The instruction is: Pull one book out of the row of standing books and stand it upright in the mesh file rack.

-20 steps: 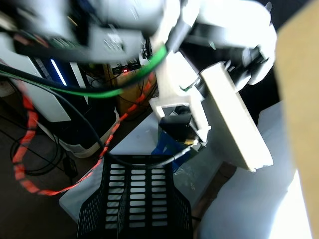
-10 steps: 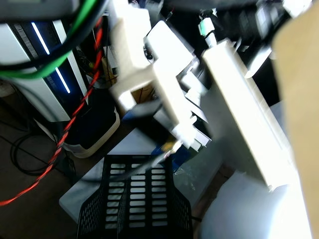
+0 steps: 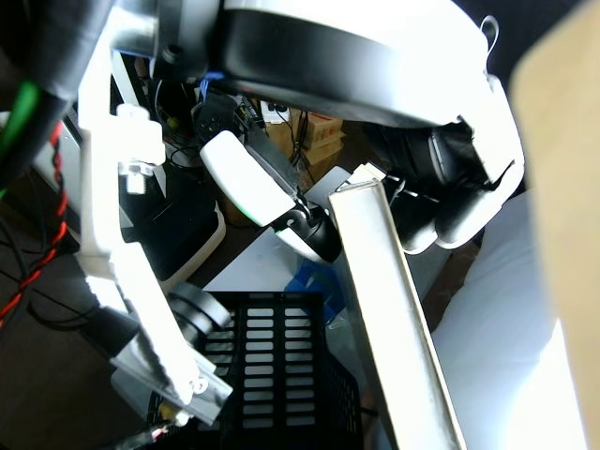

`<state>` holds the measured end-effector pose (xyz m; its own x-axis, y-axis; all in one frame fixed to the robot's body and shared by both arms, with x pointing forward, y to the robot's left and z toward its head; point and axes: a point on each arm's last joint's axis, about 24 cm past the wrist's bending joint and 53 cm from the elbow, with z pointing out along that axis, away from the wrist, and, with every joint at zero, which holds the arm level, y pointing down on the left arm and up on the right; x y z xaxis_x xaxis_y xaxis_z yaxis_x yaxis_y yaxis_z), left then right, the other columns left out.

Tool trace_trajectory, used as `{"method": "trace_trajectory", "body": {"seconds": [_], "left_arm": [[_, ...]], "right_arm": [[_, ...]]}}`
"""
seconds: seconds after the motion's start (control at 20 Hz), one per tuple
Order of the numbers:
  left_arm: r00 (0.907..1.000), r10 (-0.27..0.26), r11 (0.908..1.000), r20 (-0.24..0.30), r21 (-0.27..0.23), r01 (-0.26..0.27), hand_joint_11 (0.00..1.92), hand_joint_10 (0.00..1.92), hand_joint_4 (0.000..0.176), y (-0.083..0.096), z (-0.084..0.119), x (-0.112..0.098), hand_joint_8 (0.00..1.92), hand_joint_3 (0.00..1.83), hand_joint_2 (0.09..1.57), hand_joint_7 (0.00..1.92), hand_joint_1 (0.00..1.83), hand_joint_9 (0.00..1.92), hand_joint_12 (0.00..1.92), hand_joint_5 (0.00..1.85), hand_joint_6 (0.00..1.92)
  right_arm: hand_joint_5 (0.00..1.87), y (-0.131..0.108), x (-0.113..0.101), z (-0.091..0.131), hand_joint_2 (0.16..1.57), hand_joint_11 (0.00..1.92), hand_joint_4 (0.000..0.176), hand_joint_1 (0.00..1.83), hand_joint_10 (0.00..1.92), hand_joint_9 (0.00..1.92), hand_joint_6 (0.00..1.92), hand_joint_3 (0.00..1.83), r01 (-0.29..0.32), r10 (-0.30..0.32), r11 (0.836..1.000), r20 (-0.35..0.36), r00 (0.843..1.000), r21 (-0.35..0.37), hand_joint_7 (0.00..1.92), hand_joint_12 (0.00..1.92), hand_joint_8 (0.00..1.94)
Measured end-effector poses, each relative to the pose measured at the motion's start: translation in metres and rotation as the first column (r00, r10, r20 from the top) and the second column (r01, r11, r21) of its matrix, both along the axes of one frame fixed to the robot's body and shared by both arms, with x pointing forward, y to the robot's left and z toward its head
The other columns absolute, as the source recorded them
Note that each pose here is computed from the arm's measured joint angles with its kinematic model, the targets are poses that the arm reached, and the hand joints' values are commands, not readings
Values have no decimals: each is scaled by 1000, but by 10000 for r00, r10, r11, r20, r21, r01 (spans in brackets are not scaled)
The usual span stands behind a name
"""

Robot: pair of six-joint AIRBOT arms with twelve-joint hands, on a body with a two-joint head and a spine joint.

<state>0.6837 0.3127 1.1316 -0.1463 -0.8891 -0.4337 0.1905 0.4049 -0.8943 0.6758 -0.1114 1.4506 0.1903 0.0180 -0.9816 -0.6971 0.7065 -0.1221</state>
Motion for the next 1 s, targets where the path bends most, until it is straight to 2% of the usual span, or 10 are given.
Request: {"method": "trace_trajectory", "body": {"seconds": [0.1,0.15,0.3,0.4,0.5,0.65,0.7,0.8,0.85,1.0], "left_arm": [[10000,43,10000,3,-26,-43,0,0,6,1,0,0,0,0,1393,0,597,0,0,61,9],[10000,73,10000,-4,-65,-73,0,0,8,1,0,0,0,0,1391,0,602,0,0,61,8],[10000,38,10000,-3,-65,-38,0,0,10,0,0,-1,0,0,1382,0,642,0,0,71,7],[10000,53,10000,3,-73,-53,0,0,1,0,0,-1,0,0,1380,0,648,0,0,81,10],[9999,69,9999,-74,-119,-70,0,0,5,0,-3,-2,0,0,1382,0,630,0,0,76,6],[9999,41,9999,-125,-124,-42,0,0,0,-1,-4,-4,0,0,1382,0,642,0,0,73,2],[9999,66,9999,-136,-133,-68,0,0,2,-1,-5,-4,0,0,1379,0,640,0,0,73,2],[9999,63,9999,-139,-134,-65,0,0,3,-1,-5,-4,0,0,1377,0,641,0,0,69,1],[9999,53,9999,-135,-134,-54,0,0,9,-1,-5,-4,0,0,1374,0,639,0,0,70,1],[9999,88,9999,-147,-140,-90,0,0,25,0,-6,-5,0,0,1374,0,615,0,0,59,0]], "right_arm": [[813,-2,2,-3,1206,413,0,1343,1545,661,1281,5,107,-108,9999,-58,9999,-97,821,1918,1210],[812,-4,3,-5,1212,389,0,1340,1521,649,1320,3,165,-166,9997,-56,9998,-200,802,1890,1238],[812,-4,2,-8,1189,554,0,1355,1554,755,1156,0,170,-173,9994,-100,9998,-298,853,1920,1183],[841,-2,1,-9,1194,628,0,1346,1620,759,1057,0,109,-113,9994,-132,9998,-329,827,1921,1252],[852,0,0,-12,1191,893,0,1238,1832,925,1012,0,88,-94,9991,-139,9999,-405,859,1921,1463],[789,3,2,-26,1199,732,0,1327,1632,774,1078,3,111,-135,9966,-300,9995,-815,836,1921,1321],[823,3,3,-28,1197,723,0,1352,1668,761,956,1,126,-155,9962,-336,9993,-860,840,1921,1336],[816,5,5,-35,1165,756,0,1367,1496,852,1011,0,169,-209,9943,-375,9991,-1050,902,1847,1156],[870,8,6,-38,1153,785,0,1280,1532,957,969,0,154,-202,9929,-392,9990,-1176,961,1881,1253],[847,15,8,-50,1153,635,0,1365,1416,837,1121,0,36,-126,9903,-638,9979,-1387,929,1752,1062]]}}
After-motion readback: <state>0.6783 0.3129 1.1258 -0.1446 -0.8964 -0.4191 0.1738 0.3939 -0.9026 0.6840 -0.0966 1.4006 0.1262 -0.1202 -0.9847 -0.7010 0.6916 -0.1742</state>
